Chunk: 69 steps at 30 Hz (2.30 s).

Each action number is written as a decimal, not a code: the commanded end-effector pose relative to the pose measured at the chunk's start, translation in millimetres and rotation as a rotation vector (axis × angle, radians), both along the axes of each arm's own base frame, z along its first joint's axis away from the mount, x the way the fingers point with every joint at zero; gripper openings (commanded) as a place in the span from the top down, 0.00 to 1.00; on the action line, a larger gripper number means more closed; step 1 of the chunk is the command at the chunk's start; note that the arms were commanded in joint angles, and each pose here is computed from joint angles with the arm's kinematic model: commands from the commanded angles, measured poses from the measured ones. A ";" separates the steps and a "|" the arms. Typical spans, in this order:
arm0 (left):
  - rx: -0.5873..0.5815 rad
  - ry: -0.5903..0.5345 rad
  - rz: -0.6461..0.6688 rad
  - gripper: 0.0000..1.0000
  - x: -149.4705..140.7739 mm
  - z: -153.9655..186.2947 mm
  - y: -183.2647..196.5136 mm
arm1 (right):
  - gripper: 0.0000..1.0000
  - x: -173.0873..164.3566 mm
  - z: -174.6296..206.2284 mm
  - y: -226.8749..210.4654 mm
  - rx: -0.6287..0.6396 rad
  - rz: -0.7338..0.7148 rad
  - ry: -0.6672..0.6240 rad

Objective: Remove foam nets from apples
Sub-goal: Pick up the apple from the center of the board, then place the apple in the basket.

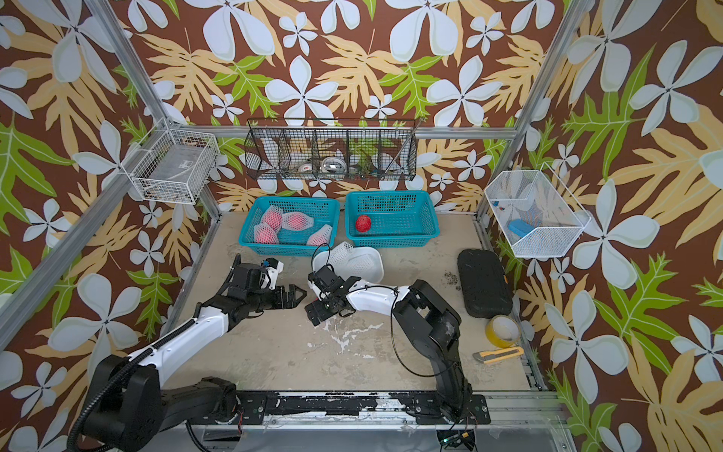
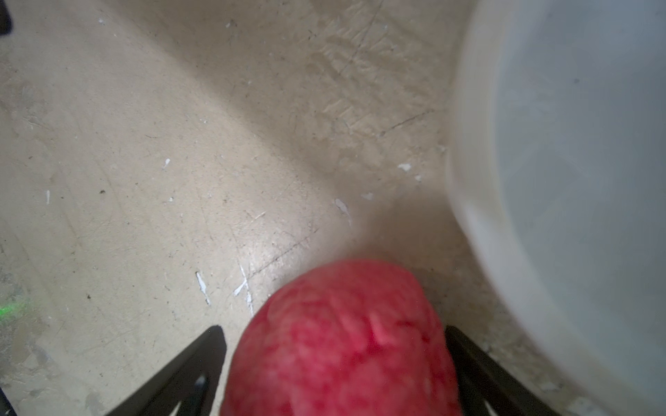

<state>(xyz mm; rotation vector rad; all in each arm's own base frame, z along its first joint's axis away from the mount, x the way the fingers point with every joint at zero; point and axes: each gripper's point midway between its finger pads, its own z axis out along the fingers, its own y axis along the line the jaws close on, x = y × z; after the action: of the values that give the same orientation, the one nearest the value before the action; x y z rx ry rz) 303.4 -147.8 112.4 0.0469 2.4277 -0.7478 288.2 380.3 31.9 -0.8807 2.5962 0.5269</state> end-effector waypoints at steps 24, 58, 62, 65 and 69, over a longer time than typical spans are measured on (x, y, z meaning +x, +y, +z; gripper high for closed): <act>-0.227 -0.446 0.093 0.00 47.5 145.9 -8.5 | 0.53 126.4 202.3 -48.7 0.278 -0.234 -0.347; 0.103 -0.392 0.121 0.00 222.8 83.1 -7.1 | 0.22 336.8 39.5 -242.9 0.108 -0.807 -0.196; 0.188 -0.379 0.135 0.00 238.8 74.3 7.5 | 0.13 334.3 49.0 -248.8 0.085 -0.815 -0.218; 0.193 -0.376 0.134 0.00 247.0 72.0 12.7 | 0.08 332.2 67.8 -246.3 0.114 -0.806 -0.240; 0.200 -0.373 0.148 0.00 255.0 71.5 20.2 | 0.04 326.9 98.7 -244.2 0.149 -0.808 -0.285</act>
<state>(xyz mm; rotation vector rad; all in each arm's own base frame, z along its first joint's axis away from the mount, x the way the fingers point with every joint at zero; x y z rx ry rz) 555.7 -133.3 183.9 0.0645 2.1057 -0.4180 613.0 132.2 108.1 0.1598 2.3953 0.2872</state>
